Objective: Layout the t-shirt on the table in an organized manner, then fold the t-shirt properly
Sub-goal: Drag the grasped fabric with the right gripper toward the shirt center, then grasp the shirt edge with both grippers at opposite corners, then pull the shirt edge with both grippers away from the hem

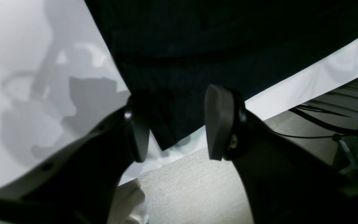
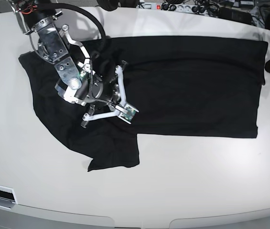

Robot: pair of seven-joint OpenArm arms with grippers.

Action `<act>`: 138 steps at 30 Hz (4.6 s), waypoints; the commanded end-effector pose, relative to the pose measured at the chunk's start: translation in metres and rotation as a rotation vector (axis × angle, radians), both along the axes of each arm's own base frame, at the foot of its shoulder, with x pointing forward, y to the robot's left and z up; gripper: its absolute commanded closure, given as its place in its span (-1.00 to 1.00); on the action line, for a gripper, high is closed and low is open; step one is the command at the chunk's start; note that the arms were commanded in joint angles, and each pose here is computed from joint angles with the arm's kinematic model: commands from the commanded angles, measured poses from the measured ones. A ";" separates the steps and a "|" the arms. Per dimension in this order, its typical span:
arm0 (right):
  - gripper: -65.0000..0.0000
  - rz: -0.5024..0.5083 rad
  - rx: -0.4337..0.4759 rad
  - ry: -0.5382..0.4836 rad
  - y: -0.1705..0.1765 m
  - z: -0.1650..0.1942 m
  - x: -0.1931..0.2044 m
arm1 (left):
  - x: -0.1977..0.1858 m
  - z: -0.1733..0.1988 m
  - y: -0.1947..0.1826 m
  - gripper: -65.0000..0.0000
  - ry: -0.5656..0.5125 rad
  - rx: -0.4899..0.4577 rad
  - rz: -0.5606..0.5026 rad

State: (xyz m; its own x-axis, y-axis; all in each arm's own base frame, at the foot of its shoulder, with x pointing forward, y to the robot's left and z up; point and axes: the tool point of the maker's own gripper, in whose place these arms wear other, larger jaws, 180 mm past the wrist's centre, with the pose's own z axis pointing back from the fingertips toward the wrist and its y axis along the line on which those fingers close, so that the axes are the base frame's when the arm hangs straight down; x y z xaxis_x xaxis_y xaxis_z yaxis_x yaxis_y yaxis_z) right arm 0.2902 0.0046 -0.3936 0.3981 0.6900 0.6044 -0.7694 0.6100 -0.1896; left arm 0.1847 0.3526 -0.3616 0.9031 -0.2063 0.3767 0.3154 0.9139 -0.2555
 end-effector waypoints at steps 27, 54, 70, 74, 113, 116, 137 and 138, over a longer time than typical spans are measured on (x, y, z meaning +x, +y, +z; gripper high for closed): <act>-0.37 -0.302 -0.108 -0.171 -0.043 0.060 0.070 | 0.009 0.013 0.006 0.21 -0.029 0.016 -0.012; 1.00 -0.443 0.300 0.287 -0.181 0.003 -0.064 | 0.015 0.010 -0.030 1.00 -0.183 -0.248 0.186; 1.00 -0.464 -0.037 0.193 -0.193 -0.045 -0.054 | 0.003 -0.051 -0.056 1.00 -0.120 -0.059 0.031; 1.00 -0.469 -0.009 0.219 -0.192 -0.058 -0.056 | -0.001 -0.063 -0.060 1.00 -0.118 -0.026 0.025; 1.00 -0.445 -0.239 0.580 -0.236 -0.086 -0.204 | -0.076 -0.086 -0.041 1.00 0.103 0.075 -0.060; 1.00 -0.440 -0.250 0.568 -0.242 -0.084 -0.202 | -0.077 -0.080 -0.045 1.00 0.093 0.026 -0.031; 1.00 -0.443 -0.194 0.573 -0.233 -0.083 -0.195 | -0.032 -0.104 -0.043 1.00 0.060 0.146 -0.018; 1.00 -0.443 -0.195 0.574 -0.233 -0.083 -0.195 | -0.036 -0.106 -0.041 1.00 0.074 0.148 -0.014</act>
